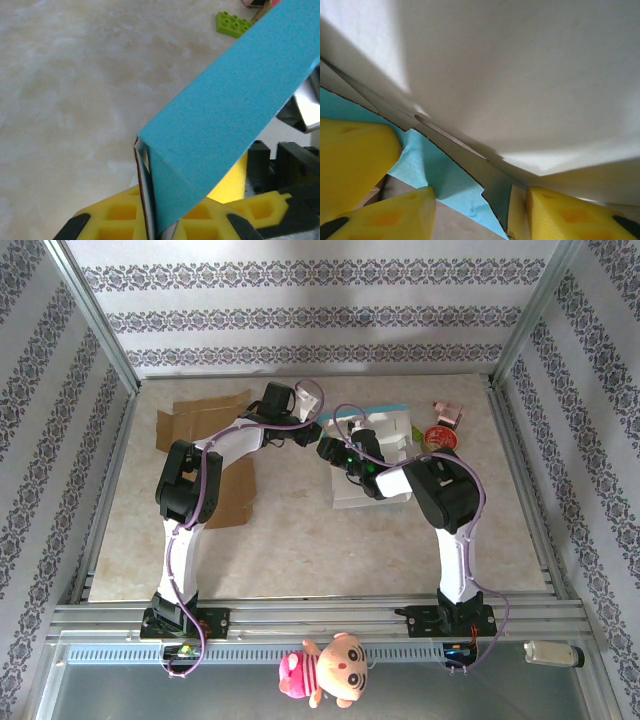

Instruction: Fold the paper box

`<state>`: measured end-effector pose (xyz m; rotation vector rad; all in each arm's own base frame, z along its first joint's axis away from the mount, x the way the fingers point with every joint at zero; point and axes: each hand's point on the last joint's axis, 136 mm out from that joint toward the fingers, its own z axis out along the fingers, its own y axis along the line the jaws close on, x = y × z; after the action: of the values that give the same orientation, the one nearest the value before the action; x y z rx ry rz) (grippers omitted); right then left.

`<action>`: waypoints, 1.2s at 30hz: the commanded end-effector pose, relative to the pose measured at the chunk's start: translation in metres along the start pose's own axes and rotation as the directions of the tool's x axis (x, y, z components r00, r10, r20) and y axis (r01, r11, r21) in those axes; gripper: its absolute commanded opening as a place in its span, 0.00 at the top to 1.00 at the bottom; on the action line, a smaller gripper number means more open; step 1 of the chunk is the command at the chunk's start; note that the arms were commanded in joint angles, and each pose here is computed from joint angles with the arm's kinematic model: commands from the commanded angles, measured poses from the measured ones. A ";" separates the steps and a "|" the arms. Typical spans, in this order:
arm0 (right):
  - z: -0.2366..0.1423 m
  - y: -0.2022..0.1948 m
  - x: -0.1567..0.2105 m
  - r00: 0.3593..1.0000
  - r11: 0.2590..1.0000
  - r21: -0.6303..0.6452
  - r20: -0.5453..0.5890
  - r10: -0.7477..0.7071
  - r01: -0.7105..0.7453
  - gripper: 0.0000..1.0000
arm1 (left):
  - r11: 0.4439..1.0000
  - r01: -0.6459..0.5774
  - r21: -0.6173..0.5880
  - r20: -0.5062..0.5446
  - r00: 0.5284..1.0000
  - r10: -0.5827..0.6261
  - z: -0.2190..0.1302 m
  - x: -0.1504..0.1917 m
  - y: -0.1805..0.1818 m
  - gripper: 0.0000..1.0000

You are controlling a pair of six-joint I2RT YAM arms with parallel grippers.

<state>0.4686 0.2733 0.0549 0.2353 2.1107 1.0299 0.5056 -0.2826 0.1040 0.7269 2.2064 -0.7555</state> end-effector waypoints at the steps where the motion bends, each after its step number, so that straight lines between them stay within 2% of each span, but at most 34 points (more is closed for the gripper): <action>1: 0.008 0.010 0.002 1.000 0.997 -0.069 -0.007 0.021 -0.022 0.53 | 0.989 0.018 0.144 0.020 1.000 -0.021 -0.005 -0.006 -0.036 0.90; 4: 0.007 0.008 0.003 1.000 0.997 -0.072 0.001 0.026 -0.026 0.53 | 0.986 0.034 0.166 0.040 0.998 -0.042 -0.003 -0.009 -0.038 0.89; 10: 0.009 0.014 0.003 1.000 0.992 -0.123 0.006 0.018 -0.017 0.43 | 0.979 0.067 0.195 0.056 0.995 -0.079 -0.001 -0.011 -0.041 0.86; 18: 0.011 0.026 0.006 0.999 0.975 -0.215 -0.010 0.048 -0.049 0.51 | 0.952 0.121 0.280 0.111 0.981 -0.158 -0.001 -0.023 -0.051 0.81; 26: 0.012 0.036 0.013 0.998 0.960 -0.278 -0.047 0.035 -0.047 0.53 | 0.930 0.162 0.329 0.132 0.967 -0.216 0.003 -0.023 -0.054 0.77; 28: 0.013 0.031 0.013 0.998 0.962 -0.269 -0.039 0.041 -0.050 0.54 | 0.932 0.167 0.321 0.127 0.968 -0.217 0.003 -0.020 -0.054 0.75; 30: 0.016 0.021 0.014 0.998 0.969 -0.239 -0.029 0.056 -0.062 0.59 | 0.936 0.174 0.307 0.112 0.970 -0.217 0.004 -0.015 -0.051 0.73; 34: 0.018 0.016 0.018 0.998 0.973 -0.225 -0.033 0.048 -0.054 0.61 | 0.944 0.164 0.288 0.078 0.978 -0.194 0.004 -0.004 -0.052 0.67; 36: 0.019 0.017 0.021 0.999 0.973 -0.227 -0.040 0.023 -0.032 0.67 | 0.948 0.158 0.277 0.045 0.983 -0.177 0.006 0.004 -0.051 0.67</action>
<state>0.4729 0.2871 0.0537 0.2110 1.9850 1.2396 0.5076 -0.2908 0.1129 0.4881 2.1286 -1.0457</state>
